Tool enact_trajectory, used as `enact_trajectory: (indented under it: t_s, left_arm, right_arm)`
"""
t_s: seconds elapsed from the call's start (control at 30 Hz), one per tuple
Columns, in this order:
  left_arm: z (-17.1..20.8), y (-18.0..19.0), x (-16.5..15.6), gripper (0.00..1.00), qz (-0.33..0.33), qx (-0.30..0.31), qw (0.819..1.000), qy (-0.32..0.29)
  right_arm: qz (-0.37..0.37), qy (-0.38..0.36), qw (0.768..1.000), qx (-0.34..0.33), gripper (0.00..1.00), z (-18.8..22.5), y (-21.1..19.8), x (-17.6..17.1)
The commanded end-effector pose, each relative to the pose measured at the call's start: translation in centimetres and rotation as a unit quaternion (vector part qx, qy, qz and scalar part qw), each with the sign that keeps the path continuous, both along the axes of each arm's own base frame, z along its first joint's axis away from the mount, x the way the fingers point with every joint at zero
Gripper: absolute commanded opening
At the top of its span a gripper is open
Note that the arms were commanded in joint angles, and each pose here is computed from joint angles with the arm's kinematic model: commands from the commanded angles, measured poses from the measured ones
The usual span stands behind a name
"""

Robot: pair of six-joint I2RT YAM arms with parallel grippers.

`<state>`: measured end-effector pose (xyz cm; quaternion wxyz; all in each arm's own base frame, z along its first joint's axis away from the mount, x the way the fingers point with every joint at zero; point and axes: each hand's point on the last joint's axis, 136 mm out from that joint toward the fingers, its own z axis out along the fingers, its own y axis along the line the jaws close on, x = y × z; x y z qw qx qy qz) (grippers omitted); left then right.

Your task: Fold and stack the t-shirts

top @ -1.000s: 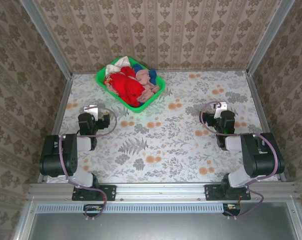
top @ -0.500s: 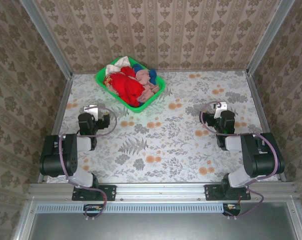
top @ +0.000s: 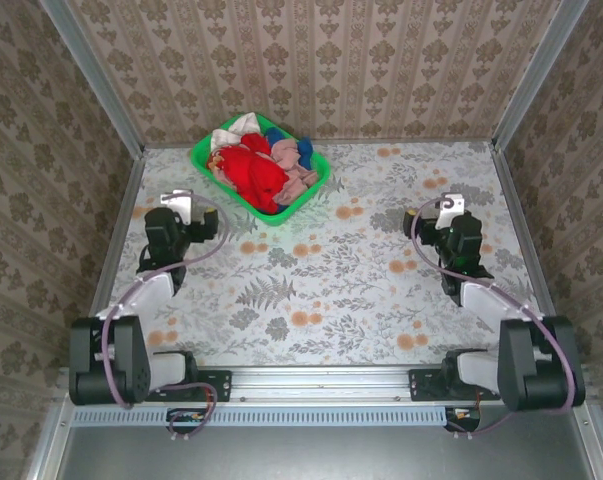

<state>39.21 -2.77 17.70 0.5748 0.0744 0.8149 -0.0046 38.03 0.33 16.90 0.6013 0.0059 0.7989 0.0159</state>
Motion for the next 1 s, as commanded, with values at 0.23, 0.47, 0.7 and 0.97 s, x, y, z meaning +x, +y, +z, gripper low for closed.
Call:
enact_trajectory:
  t_s: [0.23, 0.47, 0.7, 0.97]
  left_arm:
    - [5.4, -12.6, 0.2, 1.0, -0.211, 0.01, 0.976, 0.06]
    - [4.2, -20.0, 1.6, 0.95, -0.27, 0.014, 0.952, 0.144]
    - [0.3, -24.9, 3.5, 0.81, -0.256, 0.007, 0.935, 0.244]
    - [-4.9, -26.7, 4.4, 0.7, -0.254, 0.032, 0.915, 0.312]
  right_arm:
    - [0.198, 0.007, 0.979, -0.047, 1.0, 4.3, 10.2, -3.5]
    - [0.316, 0.012, 0.945, -0.079, 1.0, 5.6, 17.5, -6.9]
    - [0.372, -0.009, 0.925, -0.072, 1.0, 8.1, 21.6, -8.8]
    - [0.348, -0.052, 0.934, -0.063, 1.0, 11.1, 21.7, -7.7]
